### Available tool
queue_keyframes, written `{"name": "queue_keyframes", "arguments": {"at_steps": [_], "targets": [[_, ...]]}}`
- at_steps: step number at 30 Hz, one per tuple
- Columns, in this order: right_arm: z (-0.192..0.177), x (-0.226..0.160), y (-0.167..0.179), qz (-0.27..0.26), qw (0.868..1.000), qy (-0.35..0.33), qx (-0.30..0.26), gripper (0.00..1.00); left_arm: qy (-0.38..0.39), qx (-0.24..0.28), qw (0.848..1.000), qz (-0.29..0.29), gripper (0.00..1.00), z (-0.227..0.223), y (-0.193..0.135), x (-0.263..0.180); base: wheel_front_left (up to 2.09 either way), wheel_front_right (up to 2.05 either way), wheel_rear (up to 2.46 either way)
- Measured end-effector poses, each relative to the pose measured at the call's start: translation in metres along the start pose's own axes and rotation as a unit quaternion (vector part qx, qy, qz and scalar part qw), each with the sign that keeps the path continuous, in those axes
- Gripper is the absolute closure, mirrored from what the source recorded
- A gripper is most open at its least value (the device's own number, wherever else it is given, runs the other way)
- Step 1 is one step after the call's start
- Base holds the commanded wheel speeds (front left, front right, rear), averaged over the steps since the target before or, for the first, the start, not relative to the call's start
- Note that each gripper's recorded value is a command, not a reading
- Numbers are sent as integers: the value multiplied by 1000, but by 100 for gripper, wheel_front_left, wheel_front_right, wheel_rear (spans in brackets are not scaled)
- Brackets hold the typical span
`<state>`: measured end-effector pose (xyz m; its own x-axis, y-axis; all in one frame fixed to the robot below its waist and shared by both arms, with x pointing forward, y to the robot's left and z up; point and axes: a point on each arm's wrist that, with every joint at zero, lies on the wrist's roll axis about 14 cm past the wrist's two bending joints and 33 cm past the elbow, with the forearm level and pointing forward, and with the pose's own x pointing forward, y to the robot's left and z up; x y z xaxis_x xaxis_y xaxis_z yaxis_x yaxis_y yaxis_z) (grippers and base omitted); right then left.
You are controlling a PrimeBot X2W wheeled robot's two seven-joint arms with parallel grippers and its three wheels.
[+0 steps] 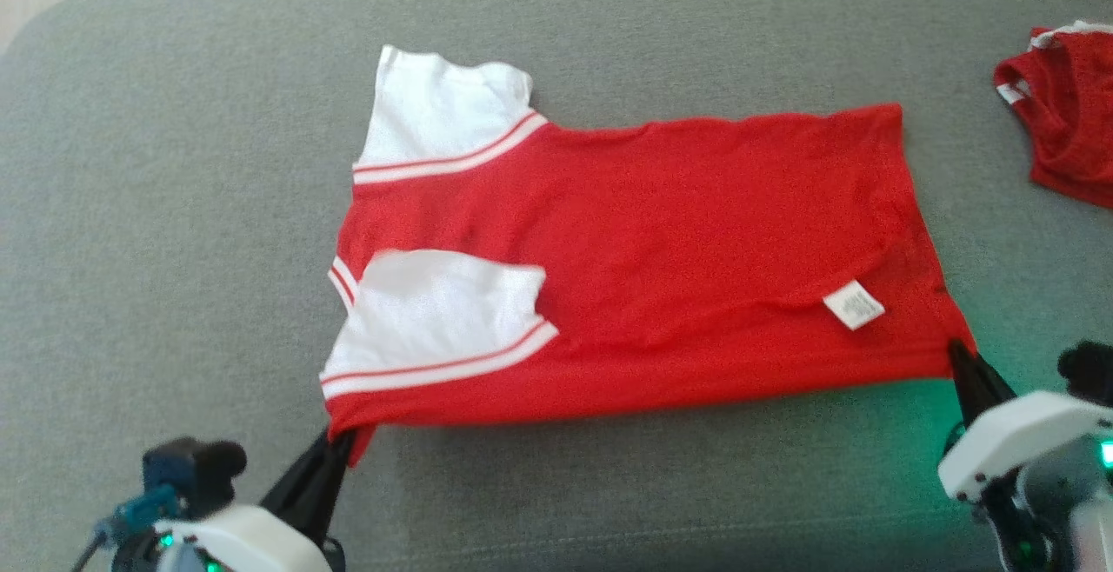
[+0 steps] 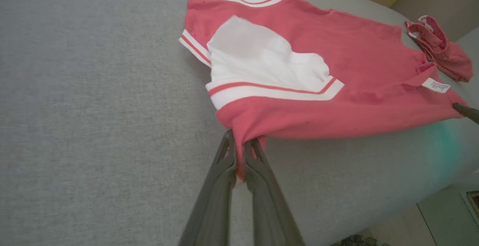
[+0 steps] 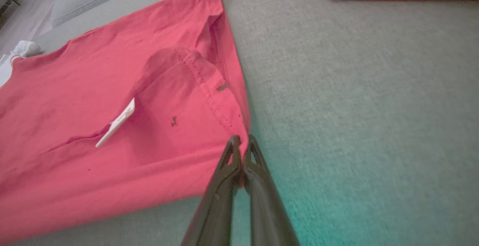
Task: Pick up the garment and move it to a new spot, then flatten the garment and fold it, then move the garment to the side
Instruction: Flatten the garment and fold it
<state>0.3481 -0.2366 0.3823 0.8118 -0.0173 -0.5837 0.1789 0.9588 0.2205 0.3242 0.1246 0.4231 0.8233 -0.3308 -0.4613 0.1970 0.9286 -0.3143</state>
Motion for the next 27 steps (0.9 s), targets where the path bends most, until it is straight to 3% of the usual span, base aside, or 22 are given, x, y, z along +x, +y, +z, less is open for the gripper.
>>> {"name": "queue_keyframes", "arguments": {"at_steps": [4,5,6,7,8,15,20,27], "targets": [[-9,-13,-10,-16,1000,6,12,100,18,-9,1000,-4,100,-10,-7,-4,0,0,0],[-11,-15,-10,-17,1000,7,16,84,19,-13,1000,-6,100,-11,-9,-3,0,0,0],[-12,-16,-9,-17,1000,6,20,36,19,-18,1000,-6,67,-12,-11,-3,0,0,0],[-13,-16,-8,-16,1000,7,24,0,21,-23,1000,-7,24,-13,-12,-2,0,0,0],[-13,-16,-8,-17,1000,6,26,0,23,-26,999,-9,0,-14,-14,-1,0,0,0],[-4,-23,-25,-43,998,-18,32,0,35,-22,999,4,0,-20,-5,-3,0,0,0],[13,-29,-30,-55,997,-55,25,0,17,11,1000,8,0,3,8,2,0,0,0],[72,-8,18,9,992,-121,-18,0,-37,83,995,-49,0,83,-4,63,0,0,0]]}}
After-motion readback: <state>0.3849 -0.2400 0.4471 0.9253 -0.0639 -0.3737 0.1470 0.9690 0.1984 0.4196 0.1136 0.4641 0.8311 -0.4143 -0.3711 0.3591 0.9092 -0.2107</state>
